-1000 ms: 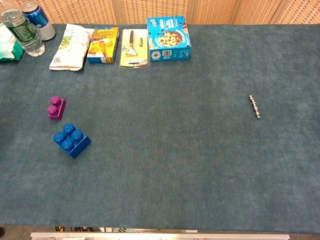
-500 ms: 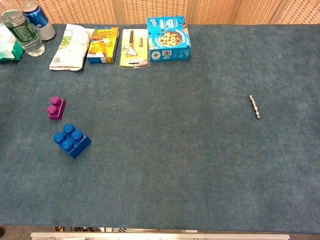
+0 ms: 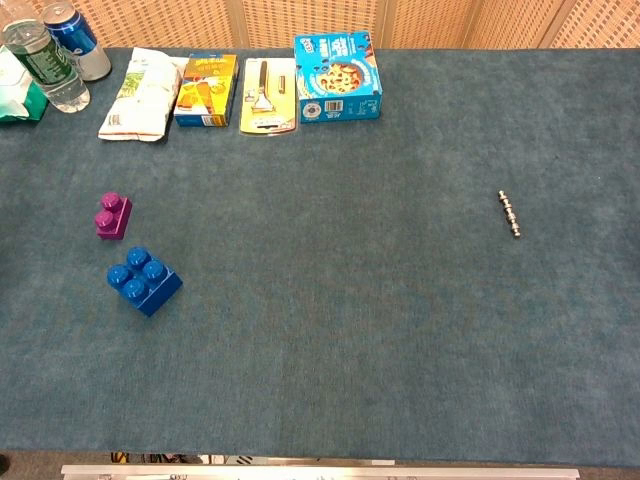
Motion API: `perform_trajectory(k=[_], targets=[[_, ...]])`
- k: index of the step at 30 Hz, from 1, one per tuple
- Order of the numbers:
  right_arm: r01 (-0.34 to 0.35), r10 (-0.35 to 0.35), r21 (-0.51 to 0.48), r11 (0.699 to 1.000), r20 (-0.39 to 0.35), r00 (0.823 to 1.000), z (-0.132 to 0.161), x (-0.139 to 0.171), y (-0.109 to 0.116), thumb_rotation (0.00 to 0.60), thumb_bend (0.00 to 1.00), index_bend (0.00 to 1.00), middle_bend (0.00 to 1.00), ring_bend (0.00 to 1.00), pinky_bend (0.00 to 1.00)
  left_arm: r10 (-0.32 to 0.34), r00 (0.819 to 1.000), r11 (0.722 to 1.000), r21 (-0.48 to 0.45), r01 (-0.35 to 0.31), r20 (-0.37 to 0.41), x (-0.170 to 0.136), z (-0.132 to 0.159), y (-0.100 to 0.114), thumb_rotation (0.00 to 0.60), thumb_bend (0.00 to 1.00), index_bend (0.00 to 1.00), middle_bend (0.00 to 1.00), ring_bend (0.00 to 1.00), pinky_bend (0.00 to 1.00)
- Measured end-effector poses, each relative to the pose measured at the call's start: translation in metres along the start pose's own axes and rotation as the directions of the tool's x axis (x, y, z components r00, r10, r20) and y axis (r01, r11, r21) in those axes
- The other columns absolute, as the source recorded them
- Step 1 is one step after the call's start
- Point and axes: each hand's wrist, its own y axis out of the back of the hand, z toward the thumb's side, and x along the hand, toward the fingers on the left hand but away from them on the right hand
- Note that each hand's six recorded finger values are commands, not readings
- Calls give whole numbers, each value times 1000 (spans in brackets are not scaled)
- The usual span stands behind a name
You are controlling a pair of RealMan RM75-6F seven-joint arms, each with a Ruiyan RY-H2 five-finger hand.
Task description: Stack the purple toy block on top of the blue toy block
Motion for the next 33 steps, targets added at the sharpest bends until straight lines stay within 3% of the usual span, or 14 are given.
perform_trajectory(k=[9,12,15,18,22,33], targets=[[4,-4,3,1000,-22,1000,5,-5,4,600,346,339,422,320,326,-49,992,999,6,49,113,1,13,-6,600,179,172,218,199,238],[11,-11,10,1000,-30,999,7,-8,8,600,346,340,423,320,326,-76,985,997,5,76,157,2,19,-8,600,179,172,218,199,238],[28,-27,17,999,-50,998,11,-13,16,600,347,340,423,320,326,-123,965,992,19,122,232,5,31,-14,600,179,170,215,198,237],[41,-39,23,999,-62,997,15,-17,23,600,346,340,422,320,326,-181,929,983,45,176,322,10,46,-21,600,179,150,204,196,233],[46,-44,26,999,-62,997,15,-18,26,600,346,339,423,320,326,-252,867,968,97,233,431,14,66,-30,600,179,104,185,176,229],[43,-41,25,999,-53,998,12,-16,26,600,345,339,423,327,326,-384,718,923,248,293,580,22,104,-57,600,179,95,159,159,228]])
